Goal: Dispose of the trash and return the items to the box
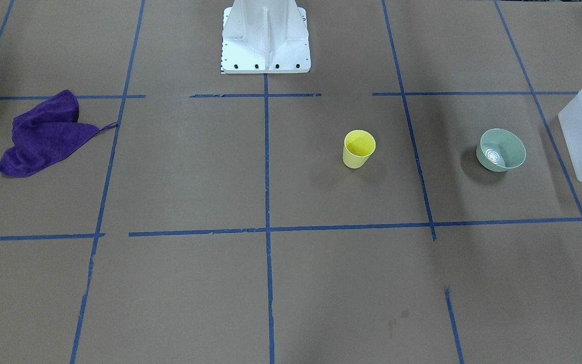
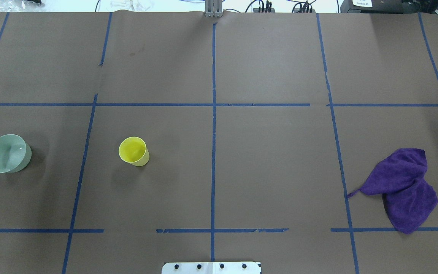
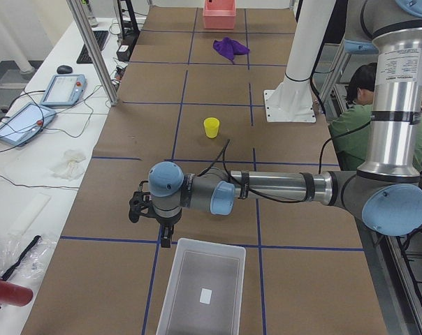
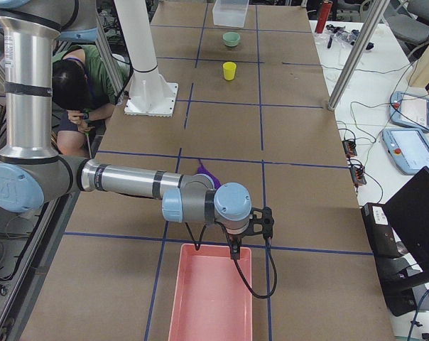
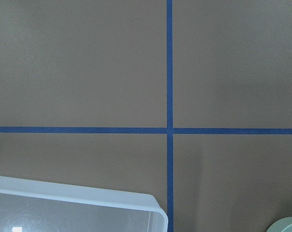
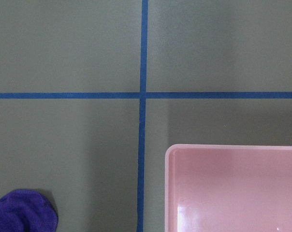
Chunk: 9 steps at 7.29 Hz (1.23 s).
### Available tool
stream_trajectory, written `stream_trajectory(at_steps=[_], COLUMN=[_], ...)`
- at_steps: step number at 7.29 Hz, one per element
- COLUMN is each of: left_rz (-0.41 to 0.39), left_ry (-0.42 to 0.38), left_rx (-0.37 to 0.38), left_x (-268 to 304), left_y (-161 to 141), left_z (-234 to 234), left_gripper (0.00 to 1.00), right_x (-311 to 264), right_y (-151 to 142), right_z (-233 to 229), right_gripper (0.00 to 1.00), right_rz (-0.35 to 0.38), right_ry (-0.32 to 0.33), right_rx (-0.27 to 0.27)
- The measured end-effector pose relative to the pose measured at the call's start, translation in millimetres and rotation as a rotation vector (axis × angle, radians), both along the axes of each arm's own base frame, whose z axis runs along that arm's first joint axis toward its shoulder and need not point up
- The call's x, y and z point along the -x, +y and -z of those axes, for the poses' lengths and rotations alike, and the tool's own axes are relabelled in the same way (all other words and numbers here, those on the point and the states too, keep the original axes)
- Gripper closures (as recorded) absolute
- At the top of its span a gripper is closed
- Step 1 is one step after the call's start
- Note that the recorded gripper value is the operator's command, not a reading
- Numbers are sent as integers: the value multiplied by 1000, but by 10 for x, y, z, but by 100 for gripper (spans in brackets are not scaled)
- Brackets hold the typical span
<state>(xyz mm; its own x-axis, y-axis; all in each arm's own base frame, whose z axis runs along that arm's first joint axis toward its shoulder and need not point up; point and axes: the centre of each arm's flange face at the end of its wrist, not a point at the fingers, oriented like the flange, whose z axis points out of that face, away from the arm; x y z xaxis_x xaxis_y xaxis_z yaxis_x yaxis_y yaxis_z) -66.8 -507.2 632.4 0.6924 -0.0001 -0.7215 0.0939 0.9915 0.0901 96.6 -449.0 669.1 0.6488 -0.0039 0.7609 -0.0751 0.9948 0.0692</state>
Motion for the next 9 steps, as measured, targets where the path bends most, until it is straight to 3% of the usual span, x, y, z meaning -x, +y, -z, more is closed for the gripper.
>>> stream_trajectory(at_steps=[2, 5, 7, 9], left_rz=[1, -25, 0, 55], left_ry=[1, 18, 95, 172], left_rx=[-25, -185, -179, -137], left_x=[-11, -341, -1092, -1859], left_y=[-51, -190, -115, 118], left_z=[146, 1114, 1963, 2421], left_gripper=[0, 0, 0, 0], right_x=[-8, -12, -12, -4], right_y=[-4, -38, -68, -52], right_z=[33, 114, 224, 284], right_gripper=[0, 0, 0, 0], right_rz=[-3, -22, -33, -35], right_ry=[-2, -9, -8, -14], right_rx=[-5, -1, -14, -22])
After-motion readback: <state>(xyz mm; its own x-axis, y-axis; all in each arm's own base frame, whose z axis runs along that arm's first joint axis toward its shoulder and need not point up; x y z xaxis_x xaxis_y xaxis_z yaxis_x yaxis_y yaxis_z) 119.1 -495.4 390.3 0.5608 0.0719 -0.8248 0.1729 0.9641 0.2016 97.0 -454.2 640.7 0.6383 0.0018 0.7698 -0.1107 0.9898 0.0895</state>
